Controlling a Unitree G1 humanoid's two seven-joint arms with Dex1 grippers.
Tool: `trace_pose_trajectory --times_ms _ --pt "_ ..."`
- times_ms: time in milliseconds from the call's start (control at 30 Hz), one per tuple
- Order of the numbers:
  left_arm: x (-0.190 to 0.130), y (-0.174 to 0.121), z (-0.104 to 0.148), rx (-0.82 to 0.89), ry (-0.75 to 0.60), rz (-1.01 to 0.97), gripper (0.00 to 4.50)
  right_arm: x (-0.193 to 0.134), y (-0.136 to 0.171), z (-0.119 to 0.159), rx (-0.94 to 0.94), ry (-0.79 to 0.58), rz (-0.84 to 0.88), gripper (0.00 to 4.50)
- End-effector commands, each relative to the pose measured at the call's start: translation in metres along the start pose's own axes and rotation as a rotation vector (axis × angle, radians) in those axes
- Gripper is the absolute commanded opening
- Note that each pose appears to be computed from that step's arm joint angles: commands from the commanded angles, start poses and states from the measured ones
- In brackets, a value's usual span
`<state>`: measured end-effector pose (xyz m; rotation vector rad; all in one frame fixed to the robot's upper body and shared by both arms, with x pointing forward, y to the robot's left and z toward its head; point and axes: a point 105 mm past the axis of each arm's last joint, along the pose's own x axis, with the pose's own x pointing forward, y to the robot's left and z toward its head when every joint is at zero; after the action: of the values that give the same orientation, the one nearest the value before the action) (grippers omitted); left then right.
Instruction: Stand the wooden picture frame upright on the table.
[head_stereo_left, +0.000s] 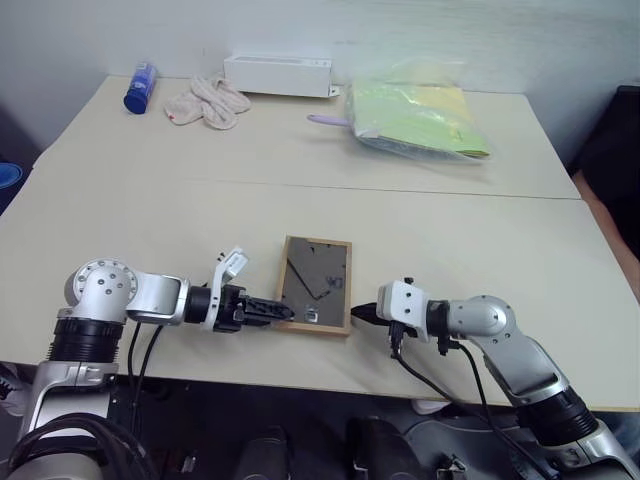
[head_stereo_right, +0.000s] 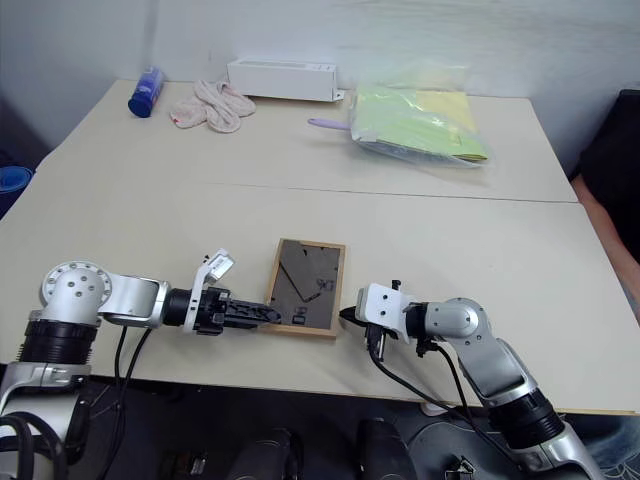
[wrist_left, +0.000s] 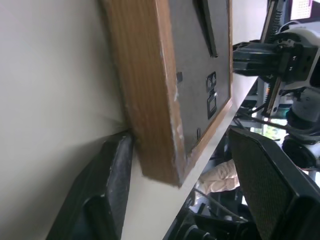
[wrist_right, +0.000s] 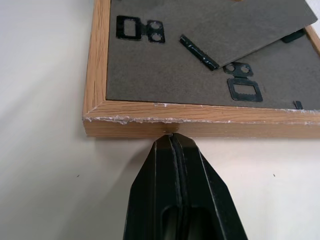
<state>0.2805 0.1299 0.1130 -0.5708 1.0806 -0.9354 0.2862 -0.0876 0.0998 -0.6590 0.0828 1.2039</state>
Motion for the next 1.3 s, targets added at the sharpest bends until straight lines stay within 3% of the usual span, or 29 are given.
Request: trace_pose_trajectory --times_ms 33,200,467,567,667,767,900,1167,1300 --pt "0.011 -0.008 0.0 0.002 0.027 -0.031 3.12 0.005 0.004 0.013 -0.039 -0.041 0.021 0.0" --pt "0.015 -0.014 0.008 -0.001 0.012 -0.056 3.12 0.007 0.004 0.013 -0.046 -0.035 0.022 0.0" --pt "0.009 -0.013 0.011 -0.01 -0.042 -0.061 1.29 -0.002 0.0 0.004 -0.043 -0.013 0.0 0.0" --pt "0.006 -0.015 0.015 -0.006 -0.101 -0.088 1.29 -0.014 -0.004 0.005 -0.032 -0.051 -0.018 0.0" --pt "0.0 -0.02 0.027 0.051 -0.276 -0.137 1.29 -0.034 -0.016 0.016 0.108 -0.175 -0.075 0.0" --pt "-0.008 -0.028 0.027 0.199 -0.36 -0.166 1.29 -0.051 -0.024 0.04 0.186 -0.335 -0.069 0.56" --pt "-0.009 -0.016 0.022 0.462 -0.403 -0.104 1.29 -0.056 -0.024 0.072 0.32 -0.483 0.025 1.89" --pt "0.002 -0.02 0.01 0.62 -0.337 -0.159 1.29 -0.023 -0.038 0.096 0.364 -0.499 0.055 4.44" --pt "0.005 -0.027 0.005 0.66 -0.299 -0.194 1.29 -0.003 -0.048 0.102 0.33 -0.511 0.064 4.48"
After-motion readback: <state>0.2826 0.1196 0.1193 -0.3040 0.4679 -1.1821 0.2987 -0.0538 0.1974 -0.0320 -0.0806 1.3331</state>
